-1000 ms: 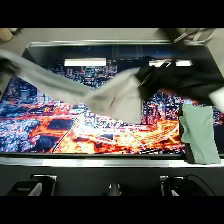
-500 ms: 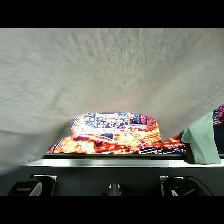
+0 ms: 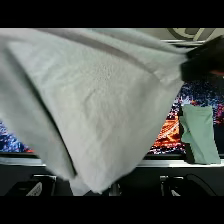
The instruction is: Fold the shirts.
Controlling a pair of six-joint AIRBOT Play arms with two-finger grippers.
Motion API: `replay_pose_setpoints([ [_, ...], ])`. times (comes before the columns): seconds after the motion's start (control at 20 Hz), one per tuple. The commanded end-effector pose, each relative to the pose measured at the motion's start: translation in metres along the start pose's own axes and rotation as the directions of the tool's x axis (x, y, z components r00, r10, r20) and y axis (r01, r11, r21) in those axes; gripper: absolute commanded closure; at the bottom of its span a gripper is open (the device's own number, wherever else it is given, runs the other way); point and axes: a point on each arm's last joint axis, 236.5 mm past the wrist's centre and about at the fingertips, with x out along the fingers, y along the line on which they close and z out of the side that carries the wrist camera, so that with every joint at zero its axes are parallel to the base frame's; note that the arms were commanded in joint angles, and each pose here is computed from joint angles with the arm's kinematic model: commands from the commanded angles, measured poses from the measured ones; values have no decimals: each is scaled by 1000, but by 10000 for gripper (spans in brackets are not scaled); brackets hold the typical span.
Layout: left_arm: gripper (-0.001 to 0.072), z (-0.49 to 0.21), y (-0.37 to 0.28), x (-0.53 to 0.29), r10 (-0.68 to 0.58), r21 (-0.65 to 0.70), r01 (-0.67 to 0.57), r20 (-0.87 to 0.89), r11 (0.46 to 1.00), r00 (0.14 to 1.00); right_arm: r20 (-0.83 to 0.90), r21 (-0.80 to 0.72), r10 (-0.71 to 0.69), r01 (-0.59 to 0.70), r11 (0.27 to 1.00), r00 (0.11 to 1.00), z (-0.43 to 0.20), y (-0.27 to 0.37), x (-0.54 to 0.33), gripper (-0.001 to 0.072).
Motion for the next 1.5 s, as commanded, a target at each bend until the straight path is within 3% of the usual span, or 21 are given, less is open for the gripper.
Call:
replay_pose_setpoints([
  [0.0,682,-119,20,95,4,-4,-5,-250,1000,968,-181,-34,4,-10,999,983,-37,28,132,693],
  [0.2,682,-258,18,170,-63,-90,19,-518,996,853,-367,88,100,-73,993,925,-98,84,238,692],
  [0.35,681,-351,-17,178,-196,-197,76,-709,977,677,-473,195,217,-139,971,854,-138,126,266,691],
  [0.5,680,-411,-51,162,-287,-260,123,-824,958,489,-449,205,226,-146,968,865,-135,130,277,657],
  [0.55,626,-418,-53,156,-296,-270,122,-839,955,458,-432,210,215,-135,968,876,-128,120,275,526],
  [0.6,447,-419,-47,149,-286,-266,106,-856,958,431,-411,210,205,-127,970,889,-120,102,269,333],
  [0.65,243,-418,-32,140,-258,-256,58,-880,965,399,-394,188,189,-122,974,899,-113,79,260,316],
  [0.7,188,-413,-13,127,-234,-251,0,-901,968,365,-387,161,161,-106,981,908,-111,48,245,296],
  [0.8,191,-402,23,99,-218,-280,-139,-912,950,346,-430,164,158,-95,982,889,-134,-5,213,295],
  [0.85,193,-402,36,81,-219,-300,-214,-917,930,332,-479,218,221,-129,967,850,-157,-16,197,295],
  [1.0,196,-446,24,3,-329,-387,-303,-917,871,226,-485,443,540,-339,830,688,-217,10,170,296],
  [1.1,198,-492,-15,-54,-452,-478,-334,-878,813,155,-468,544,667,-405,735,580,-251,41,163,296],
  [1.25,228,-539,-53,-103,-521,-534,-371,-841,760,144,-496,592,746,-455,665,444,-291,86,155,295],
  [1.35,227,-558,-61,-114,-522,-528,-400,-842,749,134,-494,612,763,-458,645,417,-305,99,155,295],
  [1.45,227,-563,-62,-106,-517,-539,-416,-838,732,176,-497,609,759,-454,651,421,-311,101,158,294],
])
